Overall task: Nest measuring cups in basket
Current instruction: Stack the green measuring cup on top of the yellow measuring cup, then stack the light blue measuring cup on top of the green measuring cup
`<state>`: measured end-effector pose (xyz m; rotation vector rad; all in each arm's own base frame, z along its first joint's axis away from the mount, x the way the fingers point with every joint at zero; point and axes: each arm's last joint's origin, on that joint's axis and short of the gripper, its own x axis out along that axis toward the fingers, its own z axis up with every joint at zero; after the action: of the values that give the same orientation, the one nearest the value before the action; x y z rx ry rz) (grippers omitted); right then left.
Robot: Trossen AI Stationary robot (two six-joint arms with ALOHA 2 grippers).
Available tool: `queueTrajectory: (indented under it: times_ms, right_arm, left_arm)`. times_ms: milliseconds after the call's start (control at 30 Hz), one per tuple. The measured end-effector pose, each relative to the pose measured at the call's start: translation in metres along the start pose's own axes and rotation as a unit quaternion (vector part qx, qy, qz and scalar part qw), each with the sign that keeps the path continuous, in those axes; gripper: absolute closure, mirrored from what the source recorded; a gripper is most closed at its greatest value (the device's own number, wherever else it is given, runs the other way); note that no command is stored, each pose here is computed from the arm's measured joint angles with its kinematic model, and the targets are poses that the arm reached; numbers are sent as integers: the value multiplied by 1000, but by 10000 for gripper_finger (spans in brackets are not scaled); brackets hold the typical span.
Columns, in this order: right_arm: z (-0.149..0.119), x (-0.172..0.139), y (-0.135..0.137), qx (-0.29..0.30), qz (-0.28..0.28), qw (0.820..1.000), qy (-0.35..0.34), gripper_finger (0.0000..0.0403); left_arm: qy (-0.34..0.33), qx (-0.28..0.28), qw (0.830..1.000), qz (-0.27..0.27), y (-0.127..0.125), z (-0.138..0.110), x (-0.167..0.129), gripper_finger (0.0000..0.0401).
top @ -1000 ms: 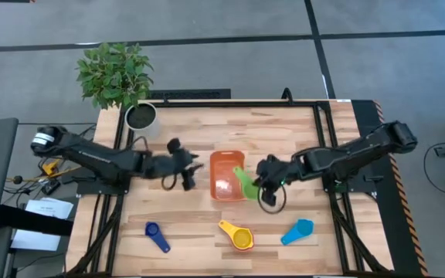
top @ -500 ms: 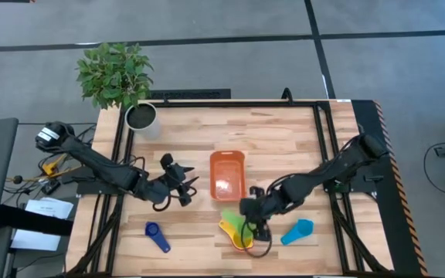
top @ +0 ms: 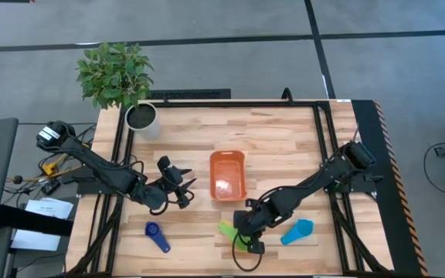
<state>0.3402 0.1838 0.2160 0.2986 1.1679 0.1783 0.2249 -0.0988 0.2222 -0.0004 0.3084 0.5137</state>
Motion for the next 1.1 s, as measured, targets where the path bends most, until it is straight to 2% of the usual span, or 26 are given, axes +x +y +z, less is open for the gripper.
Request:
queueTrajectory:
  times_ms: [167,433,533,800,967,1100]
  right_arm:
    - [-4,4,-4,36,-17,999,22,369]
    - [-4,5,-4,35,-21,999,20,364]
    - [-4,5,-4,24,-21,999,22,346]
    - [-4,5,-4,-62,-14,998,26,299]
    - [-4,2,-11,-61,-28,997,40,286]
    - [-10,-13,-13,-65,-61,995,51,285]
  left_arm:
    - [0,-3,1000,5,0,0,0,241]
    - [4,-3,1000,7,1,-2,0,241]
    - [6,-3,1000,5,1,-2,0,241]
    - [11,4,1000,10,2,-4,0,241]
    - [13,-3,1000,9,2,-4,0,241]
    - [22,-2,1000,12,3,-7,0,241]
